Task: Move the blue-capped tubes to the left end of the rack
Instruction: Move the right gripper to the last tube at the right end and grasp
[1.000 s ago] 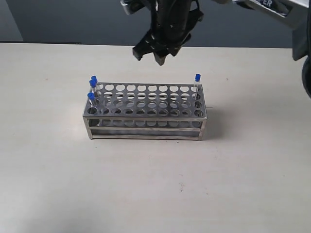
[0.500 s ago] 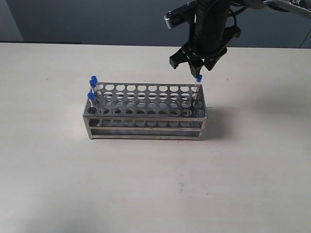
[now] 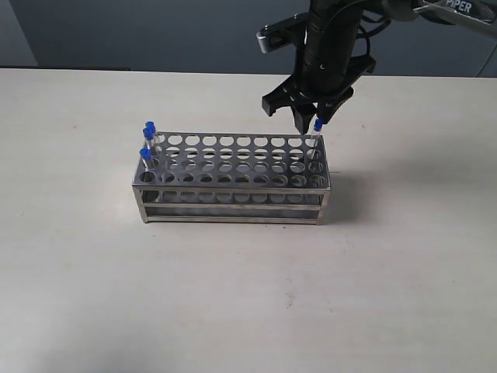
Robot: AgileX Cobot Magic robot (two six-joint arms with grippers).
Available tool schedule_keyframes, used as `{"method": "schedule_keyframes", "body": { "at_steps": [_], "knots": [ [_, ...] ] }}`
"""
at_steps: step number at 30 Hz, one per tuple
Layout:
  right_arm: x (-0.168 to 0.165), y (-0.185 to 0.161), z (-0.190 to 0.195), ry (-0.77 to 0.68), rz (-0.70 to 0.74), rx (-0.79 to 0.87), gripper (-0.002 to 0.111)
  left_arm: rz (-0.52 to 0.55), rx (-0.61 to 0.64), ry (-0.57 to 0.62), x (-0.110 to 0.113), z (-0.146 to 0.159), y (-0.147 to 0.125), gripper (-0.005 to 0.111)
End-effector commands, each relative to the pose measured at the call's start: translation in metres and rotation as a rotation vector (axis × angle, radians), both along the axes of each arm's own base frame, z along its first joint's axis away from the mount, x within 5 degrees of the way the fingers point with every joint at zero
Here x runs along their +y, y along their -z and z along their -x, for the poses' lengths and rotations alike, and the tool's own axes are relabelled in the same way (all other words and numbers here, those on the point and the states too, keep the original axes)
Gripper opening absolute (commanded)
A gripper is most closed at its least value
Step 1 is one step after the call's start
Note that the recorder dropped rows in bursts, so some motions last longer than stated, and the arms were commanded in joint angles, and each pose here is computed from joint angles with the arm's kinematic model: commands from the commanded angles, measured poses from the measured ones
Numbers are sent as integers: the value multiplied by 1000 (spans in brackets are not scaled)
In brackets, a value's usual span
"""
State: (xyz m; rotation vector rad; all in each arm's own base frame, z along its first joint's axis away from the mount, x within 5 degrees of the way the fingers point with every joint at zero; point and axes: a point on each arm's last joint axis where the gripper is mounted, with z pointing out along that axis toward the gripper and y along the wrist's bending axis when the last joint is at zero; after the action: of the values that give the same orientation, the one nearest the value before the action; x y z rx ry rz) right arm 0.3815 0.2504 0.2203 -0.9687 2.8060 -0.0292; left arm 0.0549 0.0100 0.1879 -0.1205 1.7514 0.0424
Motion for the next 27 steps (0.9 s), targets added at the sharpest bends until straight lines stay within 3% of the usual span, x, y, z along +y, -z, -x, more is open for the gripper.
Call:
{"method": "schedule_keyframes", "body": {
  "at_steps": [1, 10, 13, 19, 27],
  "knots": [
    [-1, 3, -1, -3, -2, 6, 40, 2, -13, 9, -1, 0, -2, 1],
    [-1, 4, -1, -8, 0, 11, 39, 2, -13, 9, -1, 0, -2, 1],
    [-3, 10, 2, -11, 14, 30, 31, 2, -13, 9, -1, 0, -2, 1],
    [-5, 18, 5, -11, 31, 56, 0, 2, -11, 9, -1, 0, -2, 1],
    [-7, 2, 5, -15, 11, 3, -1, 2, -11, 9, -1, 0, -2, 1]
  ]
}}
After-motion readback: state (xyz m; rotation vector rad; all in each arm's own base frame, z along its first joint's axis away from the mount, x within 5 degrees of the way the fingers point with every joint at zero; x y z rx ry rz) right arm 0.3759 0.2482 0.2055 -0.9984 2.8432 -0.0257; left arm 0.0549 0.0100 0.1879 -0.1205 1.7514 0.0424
